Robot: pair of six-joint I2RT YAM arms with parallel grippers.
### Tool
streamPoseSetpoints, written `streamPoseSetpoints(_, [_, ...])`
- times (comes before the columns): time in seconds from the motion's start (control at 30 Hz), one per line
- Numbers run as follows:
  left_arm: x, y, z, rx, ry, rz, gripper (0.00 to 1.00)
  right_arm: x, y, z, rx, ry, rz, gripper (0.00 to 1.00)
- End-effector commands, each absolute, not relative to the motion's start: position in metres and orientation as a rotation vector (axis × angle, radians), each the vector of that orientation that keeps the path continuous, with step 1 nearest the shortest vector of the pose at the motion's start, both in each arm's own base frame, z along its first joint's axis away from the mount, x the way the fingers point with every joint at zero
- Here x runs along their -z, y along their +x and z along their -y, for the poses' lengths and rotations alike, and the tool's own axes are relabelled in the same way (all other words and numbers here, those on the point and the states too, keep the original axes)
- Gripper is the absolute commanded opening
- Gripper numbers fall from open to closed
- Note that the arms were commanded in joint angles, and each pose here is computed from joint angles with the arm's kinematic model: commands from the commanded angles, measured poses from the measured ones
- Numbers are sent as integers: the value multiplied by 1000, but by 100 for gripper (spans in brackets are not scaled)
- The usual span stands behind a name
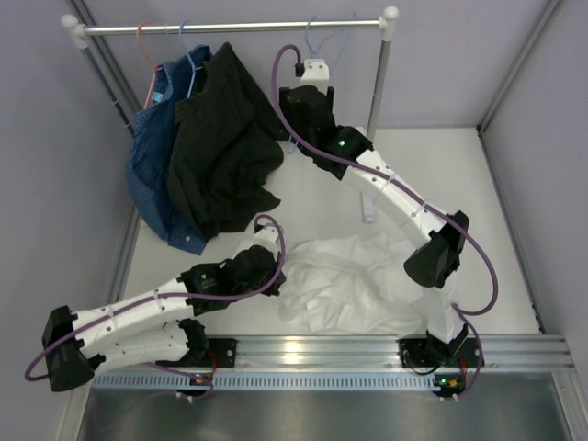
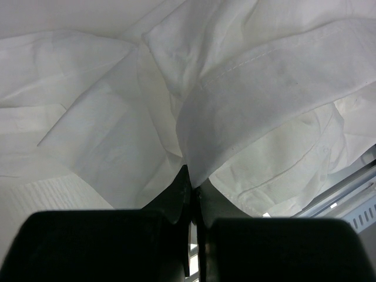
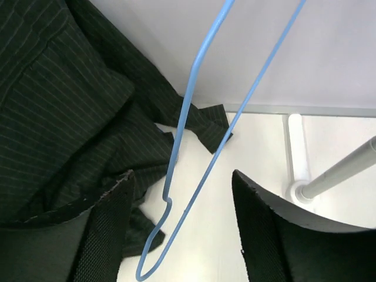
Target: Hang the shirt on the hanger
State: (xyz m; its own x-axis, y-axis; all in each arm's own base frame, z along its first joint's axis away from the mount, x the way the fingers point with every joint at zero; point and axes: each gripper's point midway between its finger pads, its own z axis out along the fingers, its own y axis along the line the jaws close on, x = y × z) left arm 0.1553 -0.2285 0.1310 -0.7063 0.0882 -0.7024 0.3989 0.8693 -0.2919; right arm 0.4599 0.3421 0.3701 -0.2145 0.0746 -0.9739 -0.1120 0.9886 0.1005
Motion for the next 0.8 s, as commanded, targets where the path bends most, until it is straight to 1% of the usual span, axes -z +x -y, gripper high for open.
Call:
streamPoseSetpoints(0.0, [-131,157,236,607,330,-2302,0,-414,445,-312,-184,-9,-1722,63])
streamPoseSetpoints(0.03, [-131,157,236,610,325,-2302,0,-405,446,-310,-190,-22,-1743,59])
streamPoseSetpoints(0.07, [-131,156,237,615,326,-2301,0,-402,450,-304,-197,-21,-1753,57])
streamPoseSetpoints(0.2, [-130,155,235,624,323,-2300,0,-394,450,-292,-230,-50,-1788,41])
streamPoseSetpoints(0.23, [-130,154,234,624,323,-2300,0,-390,449,-293,-232,-66,-1799,34])
streamPoseSetpoints(0.3, [-130,154,234,624,323,-2296,0,-390,448,-289,-222,-84,-1801,33])
streamPoseSetpoints(0.37, [-130,154,233,623,322,-2296,0,-391,447,-287,-217,-98,-1803,30])
streamPoseSetpoints(0.5, [-128,154,233,624,318,-2300,0,-392,445,-280,-206,-131,-1806,11])
streamPoseSetpoints(0.63, [-129,154,233,627,314,-2296,0,-386,449,-274,-214,-155,-1823,8])
streamPoseSetpoints(0.7, [-129,154,233,628,316,-2294,0,-382,450,-273,-224,-167,-1832,4])
streamPoseSetpoints(0.77, [-130,155,234,631,314,-2291,0,-381,450,-272,-223,-176,-1835,3])
